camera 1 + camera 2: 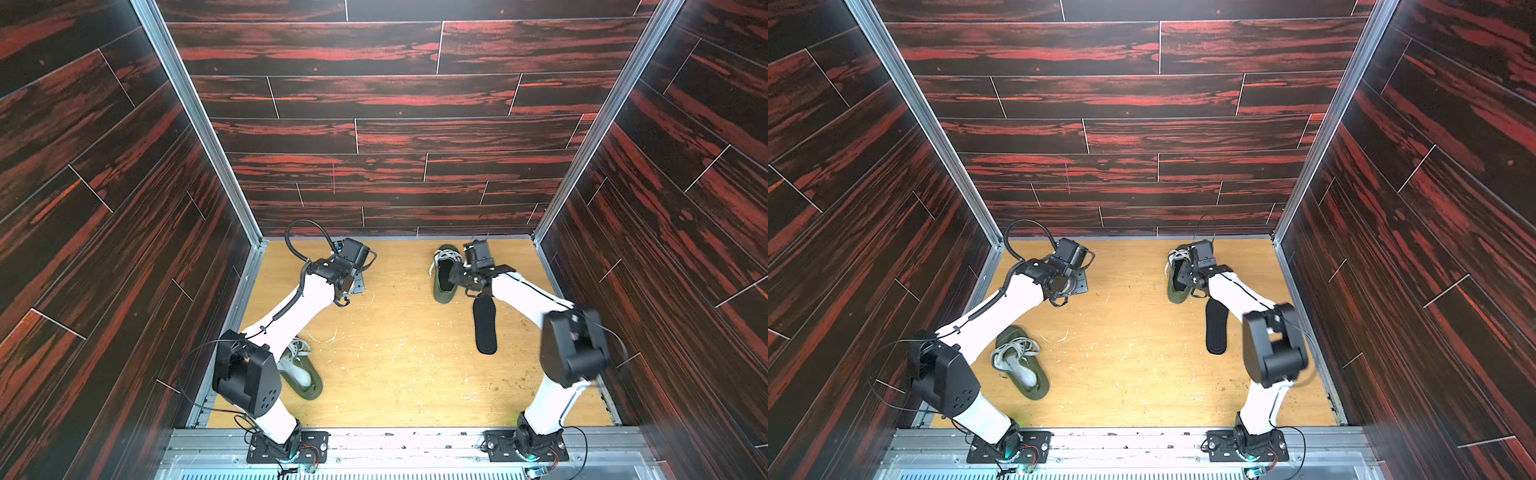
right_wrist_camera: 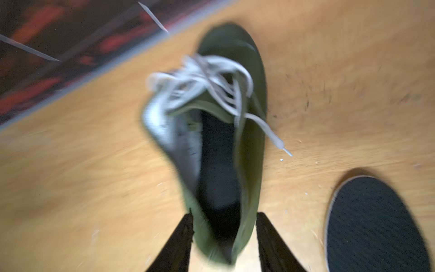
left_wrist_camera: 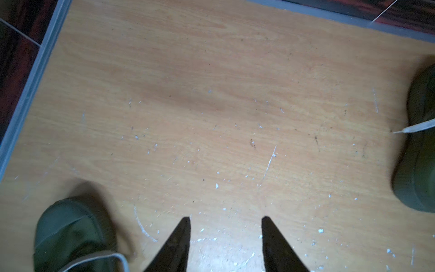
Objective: Insert the insole into the shoe
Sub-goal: Move the shoe to the center of the board.
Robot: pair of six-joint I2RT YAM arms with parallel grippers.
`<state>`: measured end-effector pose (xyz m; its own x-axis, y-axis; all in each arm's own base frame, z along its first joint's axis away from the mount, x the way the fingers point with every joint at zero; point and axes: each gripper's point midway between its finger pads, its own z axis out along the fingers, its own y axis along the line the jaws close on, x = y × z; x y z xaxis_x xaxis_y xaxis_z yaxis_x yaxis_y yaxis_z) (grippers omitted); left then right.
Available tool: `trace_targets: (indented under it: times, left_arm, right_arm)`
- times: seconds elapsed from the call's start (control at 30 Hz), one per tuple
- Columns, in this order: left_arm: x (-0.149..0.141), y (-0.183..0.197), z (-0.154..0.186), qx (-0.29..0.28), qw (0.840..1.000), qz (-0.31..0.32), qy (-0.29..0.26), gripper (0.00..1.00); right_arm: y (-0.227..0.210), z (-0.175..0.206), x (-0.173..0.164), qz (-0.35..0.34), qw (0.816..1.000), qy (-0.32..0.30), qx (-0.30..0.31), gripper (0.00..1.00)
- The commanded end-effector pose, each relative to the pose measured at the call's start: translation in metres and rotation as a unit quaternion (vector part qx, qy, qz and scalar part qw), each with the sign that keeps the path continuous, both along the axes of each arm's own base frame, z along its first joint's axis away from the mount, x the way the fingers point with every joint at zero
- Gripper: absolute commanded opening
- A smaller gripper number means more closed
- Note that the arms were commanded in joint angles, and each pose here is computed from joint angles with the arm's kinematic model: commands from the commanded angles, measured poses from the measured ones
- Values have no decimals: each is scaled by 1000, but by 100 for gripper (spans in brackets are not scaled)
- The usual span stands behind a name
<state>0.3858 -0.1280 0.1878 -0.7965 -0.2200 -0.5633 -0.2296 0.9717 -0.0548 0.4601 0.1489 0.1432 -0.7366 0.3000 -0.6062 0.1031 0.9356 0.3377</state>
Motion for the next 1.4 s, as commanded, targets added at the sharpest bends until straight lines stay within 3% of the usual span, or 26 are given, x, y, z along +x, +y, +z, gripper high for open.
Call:
trace_targets:
  times: [0.0,0.17,0.37,0.63,0.97,1.37]
  left_arm:
    - [-39,32,8,37,998,36,35,51]
    - [-90,63,-6,40,991,107,69,51]
    - [-146,88,-32,22,980,173,92,49]
    - [-195,86,-83,-31,966,203,158,53]
    - [-200,101,-102,-10,965,223,136,58]
    - [-192,109,-105,30,960,241,138,57]
  right_arm:
    - [15,21,-29,63,998,-15,-12,50]
    - [55,38,-67,139,989,-34,-48,51]
    - [119,30,-98,229,972,-36,-35,51]
    - [139,12,-110,265,964,-24,-21,53]
    - [139,2,-124,274,961,-14,-1,53]
    - [141,-2,-129,278,960,-9,11,53]
